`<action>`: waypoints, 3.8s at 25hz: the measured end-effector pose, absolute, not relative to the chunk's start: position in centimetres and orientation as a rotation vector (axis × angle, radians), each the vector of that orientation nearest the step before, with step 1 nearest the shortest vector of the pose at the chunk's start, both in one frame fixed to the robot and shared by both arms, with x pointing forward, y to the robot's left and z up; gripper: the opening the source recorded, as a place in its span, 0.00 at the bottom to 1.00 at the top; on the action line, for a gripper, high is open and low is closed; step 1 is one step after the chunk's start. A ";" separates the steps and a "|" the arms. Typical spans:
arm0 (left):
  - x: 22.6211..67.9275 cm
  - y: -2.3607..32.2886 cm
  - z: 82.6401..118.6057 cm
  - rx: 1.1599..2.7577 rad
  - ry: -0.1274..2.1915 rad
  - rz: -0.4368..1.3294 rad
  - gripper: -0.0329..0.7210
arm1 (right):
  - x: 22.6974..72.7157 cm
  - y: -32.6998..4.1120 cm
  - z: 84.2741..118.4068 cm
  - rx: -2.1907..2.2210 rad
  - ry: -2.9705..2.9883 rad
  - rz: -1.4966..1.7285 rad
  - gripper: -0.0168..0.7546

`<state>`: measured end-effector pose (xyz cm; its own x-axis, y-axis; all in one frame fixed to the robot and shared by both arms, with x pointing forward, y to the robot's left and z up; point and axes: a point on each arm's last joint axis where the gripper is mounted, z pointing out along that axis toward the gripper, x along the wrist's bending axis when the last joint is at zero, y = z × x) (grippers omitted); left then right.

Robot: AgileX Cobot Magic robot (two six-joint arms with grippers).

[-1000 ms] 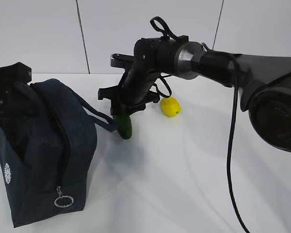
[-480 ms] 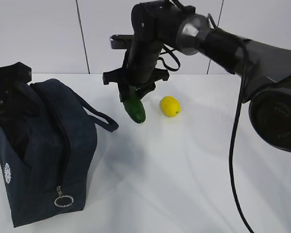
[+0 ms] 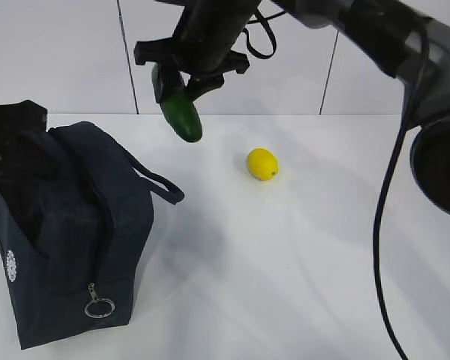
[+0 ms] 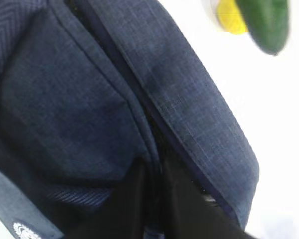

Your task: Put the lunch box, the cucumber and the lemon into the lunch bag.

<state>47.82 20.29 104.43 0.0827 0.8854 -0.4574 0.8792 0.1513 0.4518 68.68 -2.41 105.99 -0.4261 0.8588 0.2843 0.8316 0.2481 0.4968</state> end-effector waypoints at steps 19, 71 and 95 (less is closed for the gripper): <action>46.8 21.6 106.3 1.693 1.694 0.106 0.08 | 63.4 -2.7 112.5 1.609 2.640 1.211 0.49; 46.9 21.5 106.4 1.682 1.690 0.104 0.08 | 59.6 2.3 105.6 1.858 2.720 1.278 0.57; 46.8 21.5 106.4 1.677 1.691 0.089 0.08 | 59.6 1.2 105.3 1.766 2.907 1.123 0.77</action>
<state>46.83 21.47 106.40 0.1287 0.8876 -0.4423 0.8360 0.1428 0.5298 59.63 1.19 105.31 -0.4419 0.6282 0.6404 0.8956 0.3502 0.2744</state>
